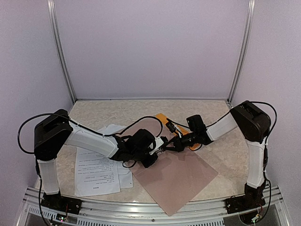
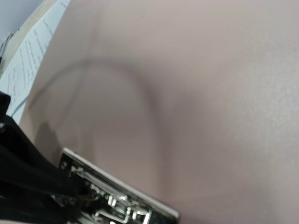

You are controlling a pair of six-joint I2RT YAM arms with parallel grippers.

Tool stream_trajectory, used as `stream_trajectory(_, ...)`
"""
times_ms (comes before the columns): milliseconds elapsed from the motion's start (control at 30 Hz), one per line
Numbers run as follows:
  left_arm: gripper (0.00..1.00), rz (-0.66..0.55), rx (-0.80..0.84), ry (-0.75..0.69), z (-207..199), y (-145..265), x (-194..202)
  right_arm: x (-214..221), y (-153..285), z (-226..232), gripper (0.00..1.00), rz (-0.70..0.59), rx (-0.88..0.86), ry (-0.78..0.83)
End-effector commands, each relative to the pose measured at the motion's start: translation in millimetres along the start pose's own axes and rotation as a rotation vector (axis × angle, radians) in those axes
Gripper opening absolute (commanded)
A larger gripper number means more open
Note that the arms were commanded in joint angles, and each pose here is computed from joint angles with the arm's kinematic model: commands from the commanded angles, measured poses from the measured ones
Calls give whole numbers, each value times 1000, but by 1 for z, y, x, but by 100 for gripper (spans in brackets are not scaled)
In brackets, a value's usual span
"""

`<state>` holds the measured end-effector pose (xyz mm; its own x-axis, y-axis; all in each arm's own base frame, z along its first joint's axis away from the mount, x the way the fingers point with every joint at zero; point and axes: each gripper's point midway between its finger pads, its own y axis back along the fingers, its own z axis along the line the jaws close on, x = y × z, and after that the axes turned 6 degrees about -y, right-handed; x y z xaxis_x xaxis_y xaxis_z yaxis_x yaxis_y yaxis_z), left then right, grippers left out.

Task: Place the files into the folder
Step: Open the spring clip on the folder at the center of the board.

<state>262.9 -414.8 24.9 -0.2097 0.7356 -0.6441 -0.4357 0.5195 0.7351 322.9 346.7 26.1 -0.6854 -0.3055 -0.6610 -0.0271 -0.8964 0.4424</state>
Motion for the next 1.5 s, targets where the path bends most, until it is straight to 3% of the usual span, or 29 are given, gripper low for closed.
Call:
stream_trajectory(0, 4, 199, 479, -106, -117, 10, 75, 58, -2, -96, 0, 116, 480, -38)
stream_trajectory(633, 6, 227, 352, -54, -96, 0, 75, 6, 24, -27, 0, 14, 379, -18)
stream_trajectory(1000, 31, 61, 203, 81, -53, 17, 20, -21, 33, 10, 0, -61, 271, -114)
stream_trajectory(1200, 38, 14, 120, 106, -35, 28, 5, -25, 39, 18, 0, -47, 301, -107)
stream_trajectory(1467, 43, -26, 24, 171, -14, 56, 4, -21, 51, 46, 0, 3, 326, 22)
